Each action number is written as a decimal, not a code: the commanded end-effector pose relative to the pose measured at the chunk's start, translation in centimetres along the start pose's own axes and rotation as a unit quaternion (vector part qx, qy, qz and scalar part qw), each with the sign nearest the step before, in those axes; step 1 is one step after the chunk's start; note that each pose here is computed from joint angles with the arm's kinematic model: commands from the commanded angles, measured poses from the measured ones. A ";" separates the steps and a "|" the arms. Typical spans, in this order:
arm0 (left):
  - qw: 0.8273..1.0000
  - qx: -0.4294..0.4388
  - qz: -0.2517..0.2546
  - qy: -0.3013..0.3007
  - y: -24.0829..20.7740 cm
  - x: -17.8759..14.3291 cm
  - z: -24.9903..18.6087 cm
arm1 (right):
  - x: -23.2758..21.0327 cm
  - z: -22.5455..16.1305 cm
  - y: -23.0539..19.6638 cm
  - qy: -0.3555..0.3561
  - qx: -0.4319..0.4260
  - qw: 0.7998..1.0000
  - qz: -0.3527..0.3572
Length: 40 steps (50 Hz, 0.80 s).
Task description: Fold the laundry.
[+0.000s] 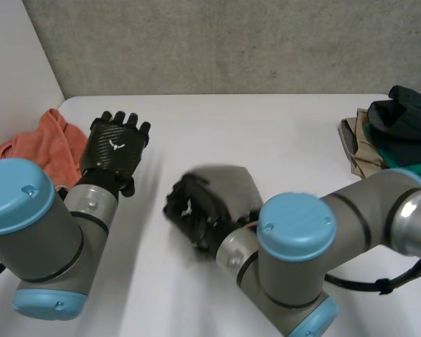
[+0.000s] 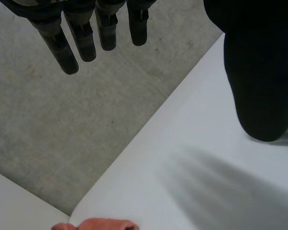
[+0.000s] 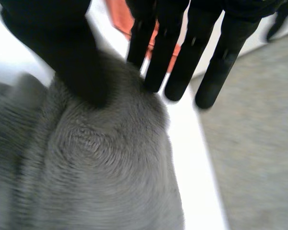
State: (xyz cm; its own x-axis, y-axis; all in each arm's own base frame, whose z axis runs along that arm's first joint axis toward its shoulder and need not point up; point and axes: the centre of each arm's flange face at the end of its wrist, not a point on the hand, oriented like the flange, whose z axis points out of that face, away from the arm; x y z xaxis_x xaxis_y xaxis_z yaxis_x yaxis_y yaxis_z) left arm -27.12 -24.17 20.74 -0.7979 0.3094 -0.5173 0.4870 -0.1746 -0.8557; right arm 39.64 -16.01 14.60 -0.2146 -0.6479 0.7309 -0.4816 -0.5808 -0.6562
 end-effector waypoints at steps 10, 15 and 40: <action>0.997 0.069 -0.037 0.027 -4.0 2.8 1.7 | 13.3 -3.5 3.3 0.142 -0.013 0.930 0.338; 0.992 0.081 -0.078 0.052 -4.7 5.3 3.1 | 13.8 -3.5 5.5 0.135 -0.063 0.915 0.374; 0.975 -0.174 -0.048 0.132 1.9 9.7 0.2 | 10.2 -1.2 10.1 0.061 -0.211 0.914 0.342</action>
State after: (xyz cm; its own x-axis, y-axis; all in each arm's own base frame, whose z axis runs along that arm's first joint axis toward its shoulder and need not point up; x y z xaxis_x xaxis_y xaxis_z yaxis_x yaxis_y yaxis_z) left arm -34.22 -22.03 13.41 -0.7529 0.5464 -0.3668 0.5297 0.1725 -0.8304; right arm 31.93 -27.74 13.23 -0.6682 -0.7396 0.0800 -0.4378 0.3040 -0.8461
